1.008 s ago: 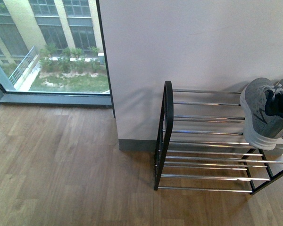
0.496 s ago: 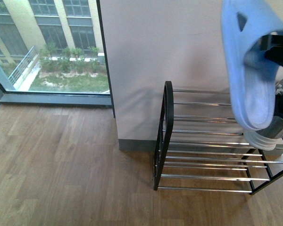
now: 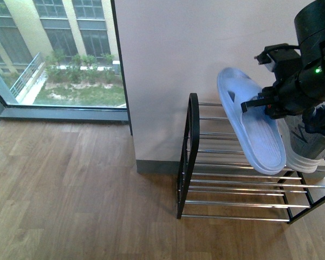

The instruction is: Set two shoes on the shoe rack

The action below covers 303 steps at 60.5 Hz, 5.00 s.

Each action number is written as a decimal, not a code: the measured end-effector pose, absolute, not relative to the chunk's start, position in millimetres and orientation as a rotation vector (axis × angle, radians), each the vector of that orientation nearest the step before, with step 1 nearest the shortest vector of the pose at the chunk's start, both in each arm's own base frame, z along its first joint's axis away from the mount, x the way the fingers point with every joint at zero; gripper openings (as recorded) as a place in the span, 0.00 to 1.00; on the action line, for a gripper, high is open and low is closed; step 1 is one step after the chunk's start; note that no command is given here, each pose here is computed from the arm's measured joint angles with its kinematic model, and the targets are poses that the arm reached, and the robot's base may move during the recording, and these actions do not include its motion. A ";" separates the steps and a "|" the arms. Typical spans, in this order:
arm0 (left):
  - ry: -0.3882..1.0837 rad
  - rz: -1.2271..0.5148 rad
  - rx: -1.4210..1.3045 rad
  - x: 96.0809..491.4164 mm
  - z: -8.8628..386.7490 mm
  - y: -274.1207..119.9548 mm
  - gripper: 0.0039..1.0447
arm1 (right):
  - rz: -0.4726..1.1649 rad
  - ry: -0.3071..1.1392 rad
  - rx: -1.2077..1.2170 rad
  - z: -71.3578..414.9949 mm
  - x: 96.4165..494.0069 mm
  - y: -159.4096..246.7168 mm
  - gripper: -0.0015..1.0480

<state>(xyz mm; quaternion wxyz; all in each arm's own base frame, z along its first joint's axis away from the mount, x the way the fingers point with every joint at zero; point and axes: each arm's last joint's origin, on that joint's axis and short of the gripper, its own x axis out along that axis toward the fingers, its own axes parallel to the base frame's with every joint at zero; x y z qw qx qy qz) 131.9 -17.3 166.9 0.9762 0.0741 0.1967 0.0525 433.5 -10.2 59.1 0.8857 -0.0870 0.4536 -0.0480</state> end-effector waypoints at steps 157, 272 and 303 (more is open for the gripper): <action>0.397 0.106 0.149 131.9 166.9 -17.3 0.02 | -0.089 0.434 0.176 185.2 265.9 -86.4 0.91; 0.397 0.106 0.149 131.9 166.9 -17.3 0.02 | -0.001 -0.017 0.003 172.5 122.2 -0.4 0.02; 0.397 0.106 0.149 131.9 166.9 -17.3 0.02 | -0.001 -0.021 0.003 172.9 111.3 -0.3 0.02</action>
